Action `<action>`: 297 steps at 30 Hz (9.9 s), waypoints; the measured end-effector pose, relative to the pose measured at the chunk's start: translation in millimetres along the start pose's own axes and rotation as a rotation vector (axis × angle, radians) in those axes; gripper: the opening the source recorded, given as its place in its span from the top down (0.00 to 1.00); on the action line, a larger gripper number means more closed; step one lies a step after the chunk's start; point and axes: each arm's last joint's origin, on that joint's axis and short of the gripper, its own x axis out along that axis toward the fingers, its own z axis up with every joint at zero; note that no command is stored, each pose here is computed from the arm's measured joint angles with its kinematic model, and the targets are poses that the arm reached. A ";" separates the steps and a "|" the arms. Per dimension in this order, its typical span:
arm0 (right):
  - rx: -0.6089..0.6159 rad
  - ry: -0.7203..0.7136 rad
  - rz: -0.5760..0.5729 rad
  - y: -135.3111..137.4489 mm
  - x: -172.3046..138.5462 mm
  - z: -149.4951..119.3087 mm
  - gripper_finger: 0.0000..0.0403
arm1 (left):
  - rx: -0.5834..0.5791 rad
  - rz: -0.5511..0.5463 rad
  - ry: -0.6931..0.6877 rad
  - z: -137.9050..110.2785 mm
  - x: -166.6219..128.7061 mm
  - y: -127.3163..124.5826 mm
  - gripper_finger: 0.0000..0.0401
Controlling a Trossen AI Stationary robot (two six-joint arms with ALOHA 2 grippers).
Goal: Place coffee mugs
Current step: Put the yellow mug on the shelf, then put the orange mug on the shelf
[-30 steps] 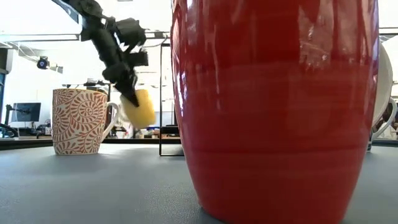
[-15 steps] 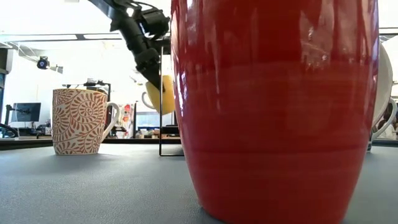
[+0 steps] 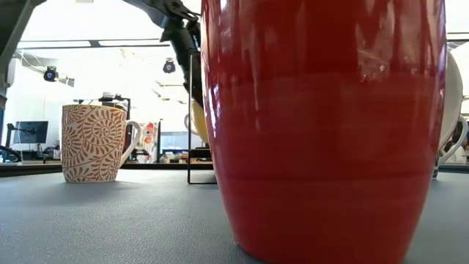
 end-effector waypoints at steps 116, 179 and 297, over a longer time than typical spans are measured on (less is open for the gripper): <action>0.039 0.045 -0.015 -3.7 9.4 -17.3 0.82 | -0.042 0.153 0.160 15.0 18.3 29.2 0.75; 0.039 0.045 -0.015 -3.7 9.4 -17.3 0.83 | -0.376 -0.015 0.492 -27.9 -74.0 -160.2 0.75; 0.039 0.046 -0.015 -3.7 9.5 -17.4 0.83 | -0.412 0.112 0.109 79.5 30.2 -42.7 0.88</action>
